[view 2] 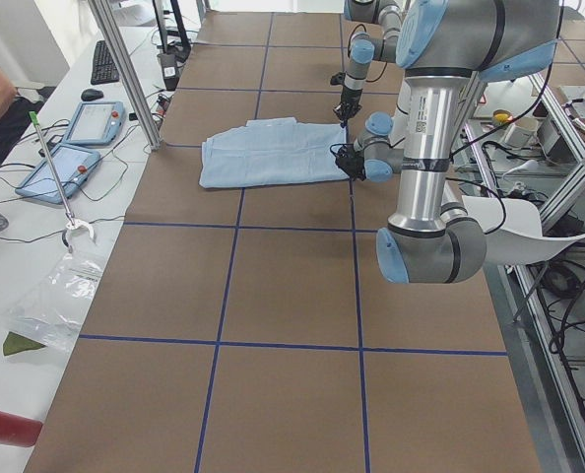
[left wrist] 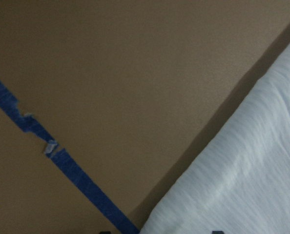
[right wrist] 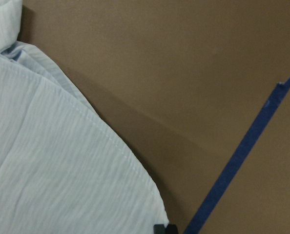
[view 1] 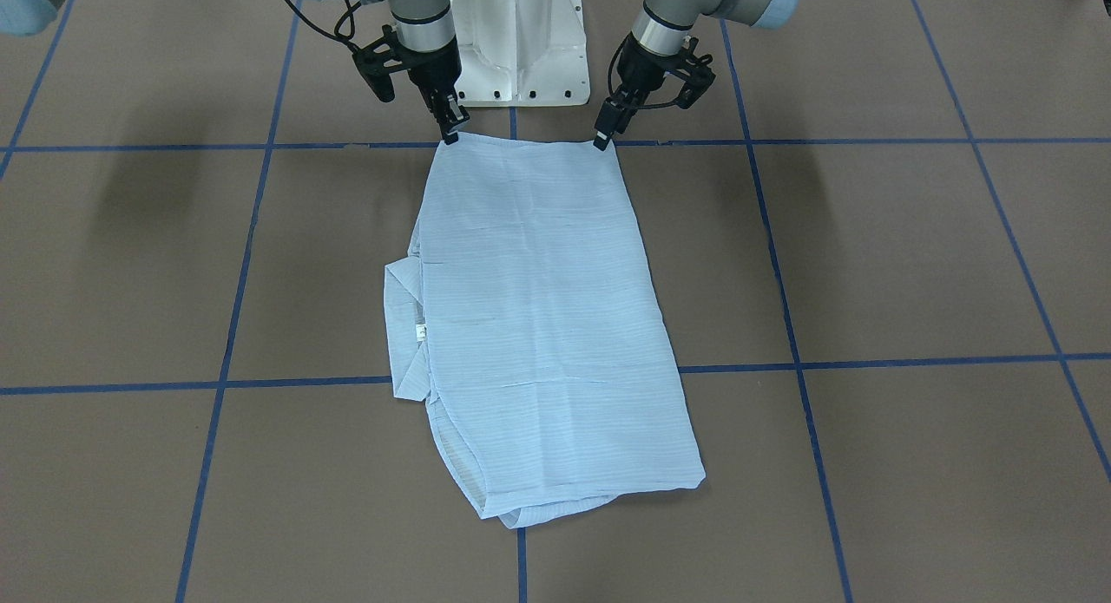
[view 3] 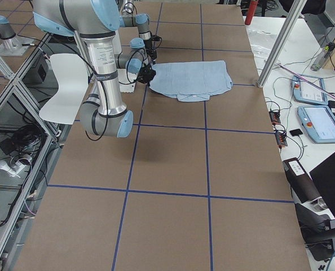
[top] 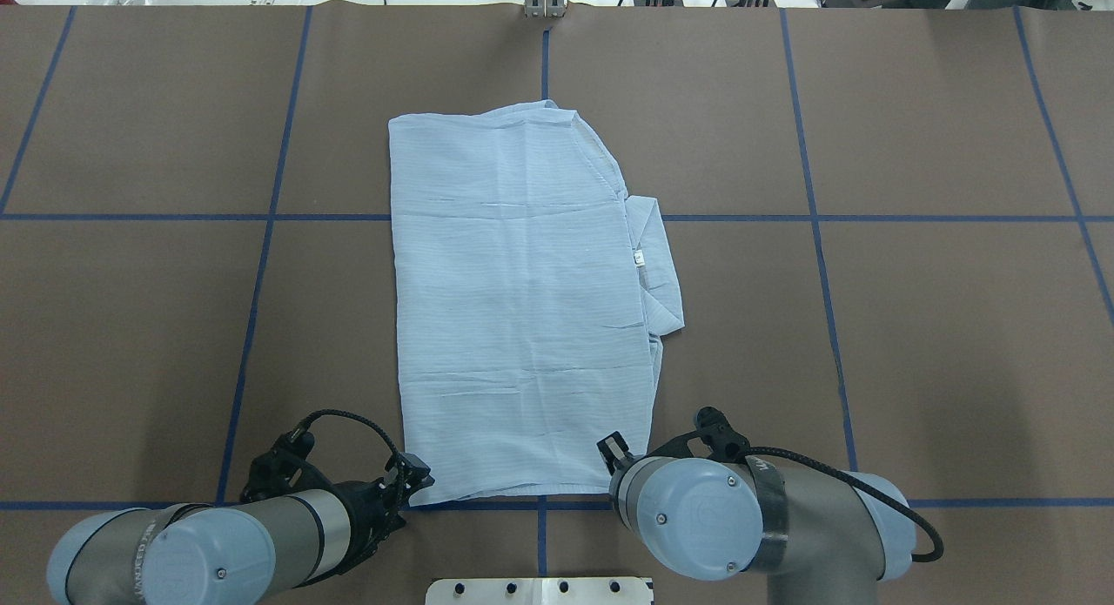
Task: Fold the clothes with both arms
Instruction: 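Grasp the shirt's near corners with both grippers, then lift the near edge with both grippers and fold it over toward the collar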
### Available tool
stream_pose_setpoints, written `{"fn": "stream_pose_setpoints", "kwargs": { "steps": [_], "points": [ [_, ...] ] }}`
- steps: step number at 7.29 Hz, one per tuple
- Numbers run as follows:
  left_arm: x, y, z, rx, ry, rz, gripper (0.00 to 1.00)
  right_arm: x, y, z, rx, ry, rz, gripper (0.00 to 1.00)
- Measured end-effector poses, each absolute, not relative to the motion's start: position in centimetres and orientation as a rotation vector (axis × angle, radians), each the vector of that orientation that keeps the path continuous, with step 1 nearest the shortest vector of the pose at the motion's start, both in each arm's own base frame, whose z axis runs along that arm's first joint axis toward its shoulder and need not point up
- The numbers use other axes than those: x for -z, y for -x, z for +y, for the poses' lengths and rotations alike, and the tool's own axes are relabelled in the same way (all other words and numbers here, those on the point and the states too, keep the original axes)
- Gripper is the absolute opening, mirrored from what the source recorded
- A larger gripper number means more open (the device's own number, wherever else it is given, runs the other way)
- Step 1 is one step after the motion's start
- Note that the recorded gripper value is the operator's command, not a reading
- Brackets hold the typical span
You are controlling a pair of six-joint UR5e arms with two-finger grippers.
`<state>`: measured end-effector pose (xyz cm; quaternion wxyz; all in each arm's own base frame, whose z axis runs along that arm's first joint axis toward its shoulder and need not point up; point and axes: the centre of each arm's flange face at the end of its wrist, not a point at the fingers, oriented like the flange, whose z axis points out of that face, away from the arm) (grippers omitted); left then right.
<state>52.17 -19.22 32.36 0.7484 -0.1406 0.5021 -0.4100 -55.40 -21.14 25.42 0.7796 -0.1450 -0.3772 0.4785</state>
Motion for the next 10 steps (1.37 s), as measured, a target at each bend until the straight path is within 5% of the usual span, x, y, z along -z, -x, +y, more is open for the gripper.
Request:
{"fn": "stream_pose_setpoints", "kwargs": {
  "steps": [1,2,6,10],
  "points": [
    [-32.3,-52.2,-19.2,0.897,0.308,1.098,0.03,-25.5,55.4,-21.1,-1.034,0.313,-0.815,0.00],
    [-32.3,-52.2,-19.3,0.900,0.306,1.100,0.00,-25.5,55.4,-21.2,-1.034,0.312,-0.815,0.00],
    [-30.8,-51.2,-19.5,0.909,0.301,1.134,0.00,-25.1,54.8,-21.5,-1.039,0.314,-0.827,0.00],
    [-22.0,-43.8,-19.4,0.901,0.357,1.264,0.00,-20.0,48.2,-22.0,-1.083,0.254,-0.803,0.00]
  ]
}}
